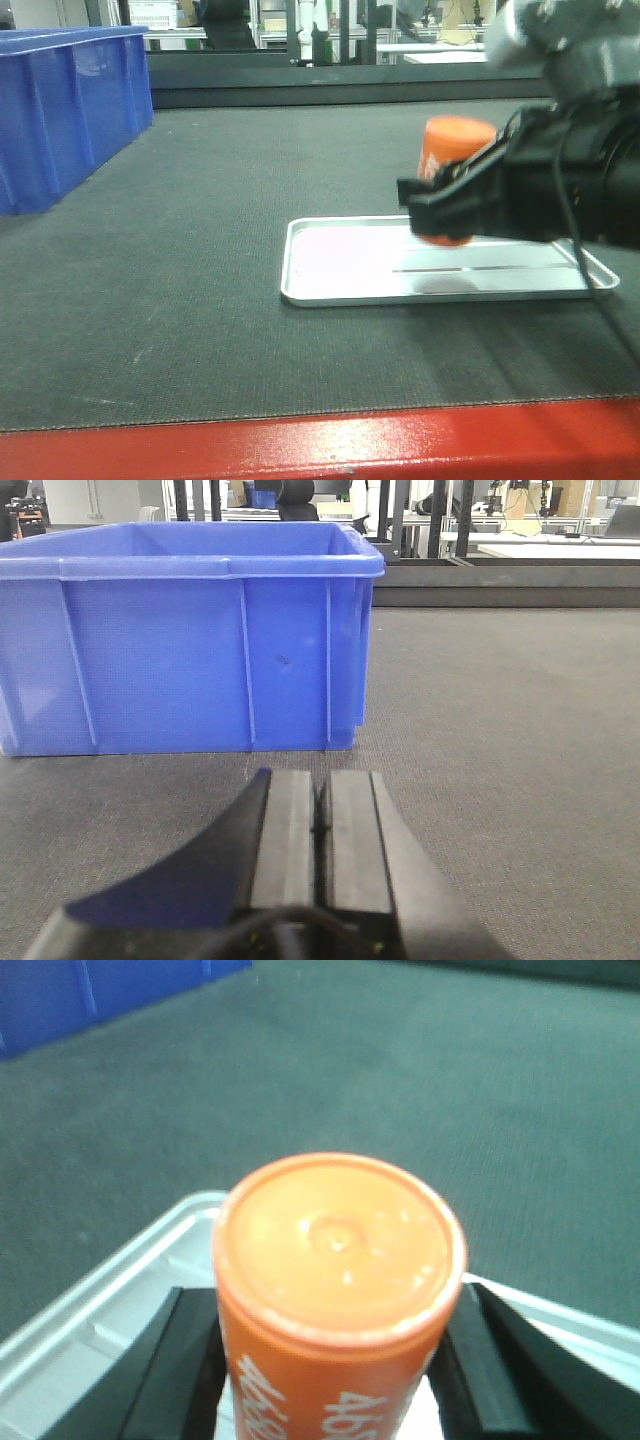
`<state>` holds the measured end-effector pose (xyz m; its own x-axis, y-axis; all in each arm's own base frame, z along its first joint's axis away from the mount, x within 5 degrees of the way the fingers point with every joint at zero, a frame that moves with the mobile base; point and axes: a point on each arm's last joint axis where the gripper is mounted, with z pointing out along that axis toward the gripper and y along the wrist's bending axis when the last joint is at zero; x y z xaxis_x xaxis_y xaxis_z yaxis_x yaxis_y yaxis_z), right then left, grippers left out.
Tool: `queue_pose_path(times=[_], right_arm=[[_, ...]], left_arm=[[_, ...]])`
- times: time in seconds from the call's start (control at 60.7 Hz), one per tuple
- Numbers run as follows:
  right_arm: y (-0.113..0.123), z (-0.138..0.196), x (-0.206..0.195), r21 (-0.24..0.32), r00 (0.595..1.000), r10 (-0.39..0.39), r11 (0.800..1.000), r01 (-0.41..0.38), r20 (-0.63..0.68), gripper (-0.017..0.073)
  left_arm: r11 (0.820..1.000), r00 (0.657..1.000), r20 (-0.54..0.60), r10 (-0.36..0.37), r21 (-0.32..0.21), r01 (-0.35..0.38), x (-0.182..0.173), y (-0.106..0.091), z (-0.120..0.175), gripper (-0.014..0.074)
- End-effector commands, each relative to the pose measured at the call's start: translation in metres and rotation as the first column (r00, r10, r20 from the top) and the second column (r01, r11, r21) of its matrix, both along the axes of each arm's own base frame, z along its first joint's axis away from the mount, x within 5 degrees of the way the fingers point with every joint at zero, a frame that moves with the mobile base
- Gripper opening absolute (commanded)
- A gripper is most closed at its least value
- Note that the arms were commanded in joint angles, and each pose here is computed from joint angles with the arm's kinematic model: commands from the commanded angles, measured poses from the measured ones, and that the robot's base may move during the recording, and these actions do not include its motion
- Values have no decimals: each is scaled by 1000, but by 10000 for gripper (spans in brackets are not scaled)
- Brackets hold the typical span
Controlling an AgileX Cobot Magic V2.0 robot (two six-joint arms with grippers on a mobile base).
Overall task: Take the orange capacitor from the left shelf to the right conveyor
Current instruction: 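Lower the held capacitor onto the silver tray with the right gripper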
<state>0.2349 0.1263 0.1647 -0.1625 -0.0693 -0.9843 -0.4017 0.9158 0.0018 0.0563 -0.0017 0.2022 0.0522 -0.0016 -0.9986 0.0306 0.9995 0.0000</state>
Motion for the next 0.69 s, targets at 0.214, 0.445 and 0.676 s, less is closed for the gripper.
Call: queue_pose_path(times=[0.214,0.445,0.676], right_arm=[[0,24,8,118,981,-44,993,22,191,455],[-1,22,9,115,984,-58,993,39,167,493],[-1,19,8,100,990,-53,994,40,133,493]], left_arm=[[1000,995,97,2,-9,-1,-2,0,9,-105],[1000,995,97,2,-9,-1,-2,0,9,-105],[1000,995,97,2,-9,-1,-2,0,9,-105]])
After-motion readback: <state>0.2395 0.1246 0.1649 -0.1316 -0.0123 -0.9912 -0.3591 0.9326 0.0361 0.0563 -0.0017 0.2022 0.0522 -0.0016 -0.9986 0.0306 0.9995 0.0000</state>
